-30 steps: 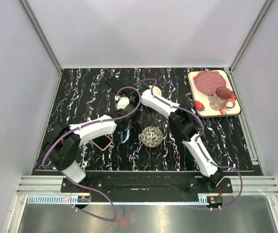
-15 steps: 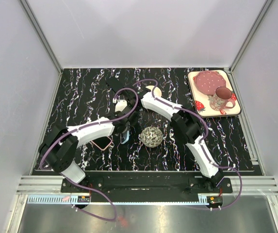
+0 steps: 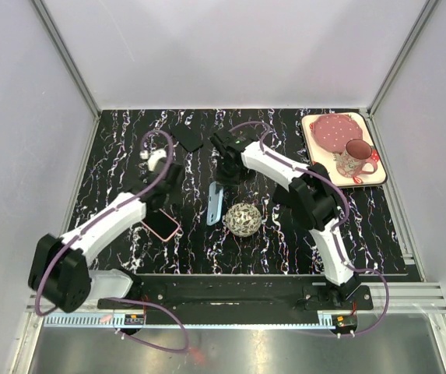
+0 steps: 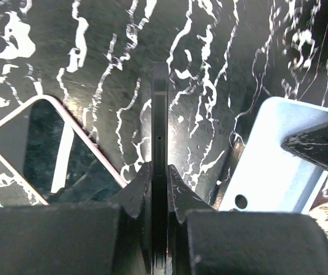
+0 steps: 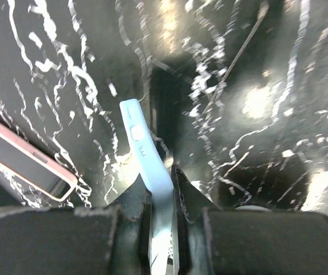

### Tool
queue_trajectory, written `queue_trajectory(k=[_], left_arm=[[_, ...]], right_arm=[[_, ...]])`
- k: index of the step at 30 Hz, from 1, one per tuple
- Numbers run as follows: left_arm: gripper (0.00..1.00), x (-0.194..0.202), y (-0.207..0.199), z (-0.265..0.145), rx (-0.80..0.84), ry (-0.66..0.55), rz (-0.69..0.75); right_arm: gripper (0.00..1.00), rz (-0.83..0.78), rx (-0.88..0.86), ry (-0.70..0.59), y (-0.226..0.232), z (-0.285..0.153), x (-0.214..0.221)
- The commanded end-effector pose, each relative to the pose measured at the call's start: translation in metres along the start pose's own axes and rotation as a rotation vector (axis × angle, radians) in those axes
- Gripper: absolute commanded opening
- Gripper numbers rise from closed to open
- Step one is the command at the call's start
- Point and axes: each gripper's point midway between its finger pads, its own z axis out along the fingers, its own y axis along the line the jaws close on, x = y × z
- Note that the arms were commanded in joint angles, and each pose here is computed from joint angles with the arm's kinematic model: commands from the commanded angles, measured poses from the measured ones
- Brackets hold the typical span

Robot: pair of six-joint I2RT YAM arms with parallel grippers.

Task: Take the phone out of the phone case
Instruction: Remove the phone case from the phone, then place the phone case at the center of the board.

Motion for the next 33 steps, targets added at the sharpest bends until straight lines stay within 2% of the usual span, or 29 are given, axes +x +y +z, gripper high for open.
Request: queue_trajectory(k=[1,7,8,12,13,14,16,17,20,21,22,25,30,32,33], left_arm=[[0.0,-0.036,-0.003,-0.018,0.161,-0.04,-0.112],[0.0,-0.071,0.023,0.004,0.095,-0.046,-0.145],[0.0,-0.087,0.029,0.011,0.108,-0.075,-0.181],[0.0,-0.104,0.033,0.039,0.194,-0.013,-0.273],[0.0,-0.117,0.033,0.04,0.201,-0.031,-0.272],[0.0,-0.114,0.037,0.052,0.158,-0.002,-0.257],[0.0,-0.133,0.042,0.057,0.099,-0.012,-0.223],[0.0,-0.126,0.059,0.068,-0.008,0.019,-0.209],[0.0,-0.139,0.082,0.076,-0.15,-0.006,-0.179],[0.0,-0.142,0.086,0.078,-0.181,-0.011,-0.168],[0.0,-0.147,0.089,0.077,-0.208,-0.015,-0.164],[0.0,-0.15,0.107,0.093,-0.324,-0.002,-0.129],[0.0,-0.154,0.107,0.11,-0.351,0.011,-0.107],[0.0,-0.155,0.107,0.122,-0.363,0.028,-0.094],[0.0,-0.165,0.104,0.125,-0.36,0.015,-0.087]], right_arm=[[0.0,0.001,-0.065,-0.084,0.002,-0.024,-0.028],[0.0,0.031,-0.22,-0.112,0.032,-0.027,-0.04],[0.0,0.042,-0.241,-0.11,0.036,-0.025,-0.041],[0.0,0.063,-0.336,-0.132,0.051,-0.016,-0.05],[0.0,0.071,-0.338,-0.129,0.05,-0.011,-0.051],[0.01,0.076,-0.336,-0.125,0.048,-0.007,-0.05],[0.11,0.079,-0.318,-0.124,0.044,-0.002,-0.05],[0.25,0.079,-0.291,-0.134,0.038,0.001,-0.049],[0.5,0.084,-0.21,-0.181,0.021,-0.004,-0.052],[0.52,0.084,-0.196,-0.199,0.019,-0.013,-0.053],[0.59,0.084,-0.18,-0.214,0.015,-0.017,-0.054],[0.61,0.07,-0.134,-0.28,0.007,-0.04,-0.061],[0.62,0.08,-0.096,-0.417,-0.009,-0.093,-0.067],[0.62,0.077,-0.066,-0.432,-0.021,-0.098,-0.06],[0.62,0.075,-0.077,-0.459,-0.022,-0.112,-0.059]])
